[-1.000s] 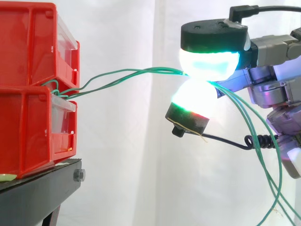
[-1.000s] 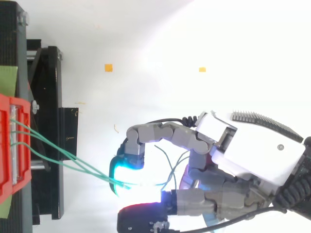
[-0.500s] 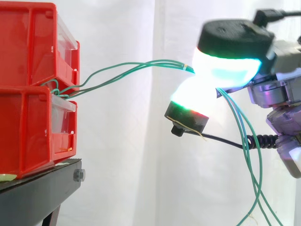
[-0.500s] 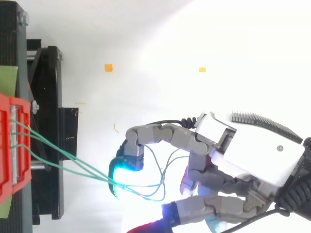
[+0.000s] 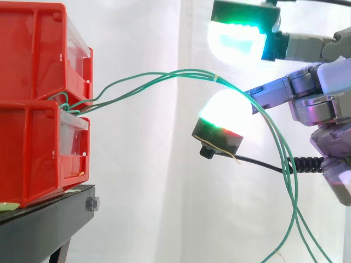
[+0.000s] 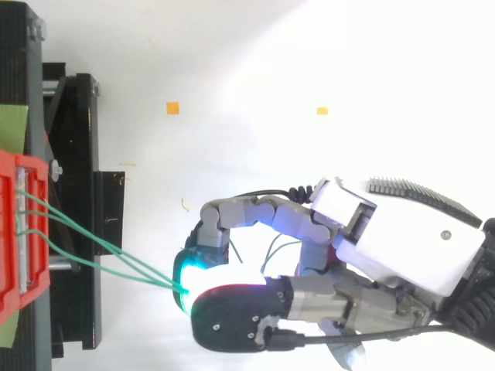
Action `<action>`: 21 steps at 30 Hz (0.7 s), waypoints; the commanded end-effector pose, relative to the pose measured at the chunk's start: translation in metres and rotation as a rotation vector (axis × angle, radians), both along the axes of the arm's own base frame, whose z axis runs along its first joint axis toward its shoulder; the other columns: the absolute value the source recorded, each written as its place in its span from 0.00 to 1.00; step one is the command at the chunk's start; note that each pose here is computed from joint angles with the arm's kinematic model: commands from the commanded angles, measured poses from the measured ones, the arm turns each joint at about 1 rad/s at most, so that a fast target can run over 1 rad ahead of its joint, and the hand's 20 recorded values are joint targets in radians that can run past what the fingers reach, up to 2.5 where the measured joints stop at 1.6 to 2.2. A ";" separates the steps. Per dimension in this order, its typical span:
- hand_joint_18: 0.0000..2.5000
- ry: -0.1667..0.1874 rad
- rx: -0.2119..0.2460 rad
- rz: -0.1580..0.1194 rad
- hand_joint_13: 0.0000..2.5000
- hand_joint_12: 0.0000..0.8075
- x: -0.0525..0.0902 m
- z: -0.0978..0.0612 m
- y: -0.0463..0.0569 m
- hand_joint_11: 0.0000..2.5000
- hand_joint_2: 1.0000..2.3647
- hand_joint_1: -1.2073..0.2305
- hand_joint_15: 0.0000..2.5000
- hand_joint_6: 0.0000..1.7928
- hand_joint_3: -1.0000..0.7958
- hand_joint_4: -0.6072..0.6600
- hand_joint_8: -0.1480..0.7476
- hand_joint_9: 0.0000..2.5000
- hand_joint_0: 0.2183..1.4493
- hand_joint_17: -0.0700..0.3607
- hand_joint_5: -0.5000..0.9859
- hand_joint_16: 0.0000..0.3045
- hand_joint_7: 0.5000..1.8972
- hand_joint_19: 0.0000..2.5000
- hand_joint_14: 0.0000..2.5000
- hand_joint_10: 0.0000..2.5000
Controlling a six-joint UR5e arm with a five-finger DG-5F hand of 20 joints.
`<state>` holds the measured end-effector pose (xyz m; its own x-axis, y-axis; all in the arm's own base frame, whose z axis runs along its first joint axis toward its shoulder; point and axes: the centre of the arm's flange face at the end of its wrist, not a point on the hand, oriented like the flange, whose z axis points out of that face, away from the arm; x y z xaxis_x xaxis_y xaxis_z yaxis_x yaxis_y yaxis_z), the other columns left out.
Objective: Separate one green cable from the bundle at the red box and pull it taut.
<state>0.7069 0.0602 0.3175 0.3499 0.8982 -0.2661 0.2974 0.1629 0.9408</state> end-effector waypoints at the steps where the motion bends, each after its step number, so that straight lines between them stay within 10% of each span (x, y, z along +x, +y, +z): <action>1: 0.69 0.000 0.000 0.000 0.92 0.55 0.000 0.000 0.000 0.15 0.00 0.50 0.28 0.28 0.28 0.51 0.19 1.00 0.32 0.46 0.44 0.19 0.65 0.09 0.01 1.00; 21: 0.75 0.001 0.000 0.000 0.96 0.56 0.000 0.000 0.000 0.18 0.01 0.25 0.30 0.28 0.51 0.50 0.18 1.00 0.35 0.50 0.44 0.21 0.62 0.03 0.01 1.00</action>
